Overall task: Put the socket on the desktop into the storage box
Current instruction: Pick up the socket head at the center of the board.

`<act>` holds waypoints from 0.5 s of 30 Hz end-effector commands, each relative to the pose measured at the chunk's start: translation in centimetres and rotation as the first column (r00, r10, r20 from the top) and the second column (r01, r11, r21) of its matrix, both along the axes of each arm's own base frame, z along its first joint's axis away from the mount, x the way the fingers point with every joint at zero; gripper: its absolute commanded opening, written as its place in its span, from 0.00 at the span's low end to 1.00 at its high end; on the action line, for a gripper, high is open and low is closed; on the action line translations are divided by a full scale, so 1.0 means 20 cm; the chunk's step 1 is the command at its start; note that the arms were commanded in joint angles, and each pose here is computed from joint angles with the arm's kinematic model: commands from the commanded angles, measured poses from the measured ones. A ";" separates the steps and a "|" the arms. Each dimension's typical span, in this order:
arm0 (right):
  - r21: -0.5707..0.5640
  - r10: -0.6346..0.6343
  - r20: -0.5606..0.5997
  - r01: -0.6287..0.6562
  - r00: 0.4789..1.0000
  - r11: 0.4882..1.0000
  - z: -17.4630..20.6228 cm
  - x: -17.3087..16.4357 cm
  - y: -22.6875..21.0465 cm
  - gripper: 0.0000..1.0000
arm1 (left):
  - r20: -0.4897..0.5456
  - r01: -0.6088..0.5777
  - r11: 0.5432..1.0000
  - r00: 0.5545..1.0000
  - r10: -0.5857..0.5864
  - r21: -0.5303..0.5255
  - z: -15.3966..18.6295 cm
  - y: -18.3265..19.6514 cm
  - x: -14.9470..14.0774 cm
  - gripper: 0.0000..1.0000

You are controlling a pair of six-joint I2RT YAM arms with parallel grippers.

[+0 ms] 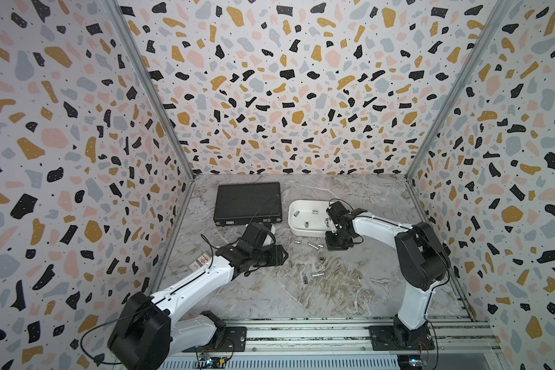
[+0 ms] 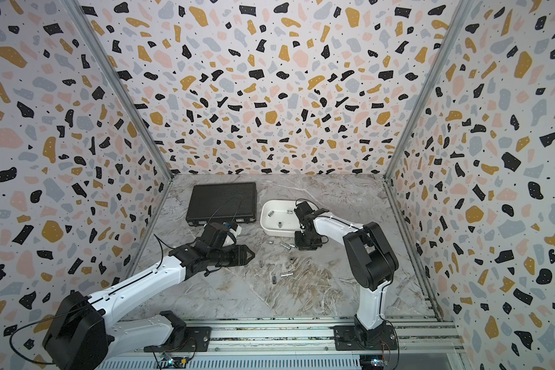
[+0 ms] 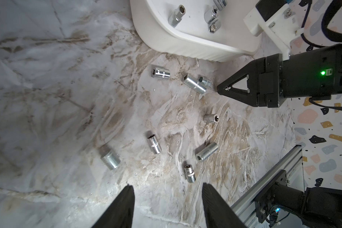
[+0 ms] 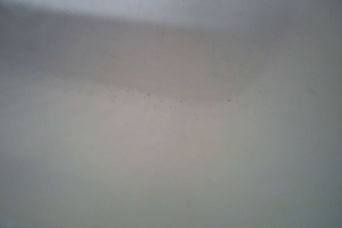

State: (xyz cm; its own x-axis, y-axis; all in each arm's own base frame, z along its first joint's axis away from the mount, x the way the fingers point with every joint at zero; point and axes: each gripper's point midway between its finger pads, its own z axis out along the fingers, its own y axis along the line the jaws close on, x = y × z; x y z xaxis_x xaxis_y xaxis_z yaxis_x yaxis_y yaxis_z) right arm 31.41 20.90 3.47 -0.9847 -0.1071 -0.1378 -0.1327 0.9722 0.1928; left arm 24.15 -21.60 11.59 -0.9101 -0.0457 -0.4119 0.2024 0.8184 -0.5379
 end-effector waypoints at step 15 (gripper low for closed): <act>0.081 0.021 0.133 -0.032 0.991 0.996 0.38 0.01 0.03 0.29 | 0.070 -0.033 0.999 0.997 0.034 -0.017 0.10 -0.07 0.15 0.59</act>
State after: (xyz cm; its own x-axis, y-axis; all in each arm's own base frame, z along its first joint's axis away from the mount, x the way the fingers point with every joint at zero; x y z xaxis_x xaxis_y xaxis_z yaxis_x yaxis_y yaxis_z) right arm 31.36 21.13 8.57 -0.9670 -0.1014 -0.2336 -0.1590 0.9570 0.2428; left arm 25.46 -21.99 11.17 -0.9119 -0.0655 -0.4053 0.1748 0.8313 -0.5277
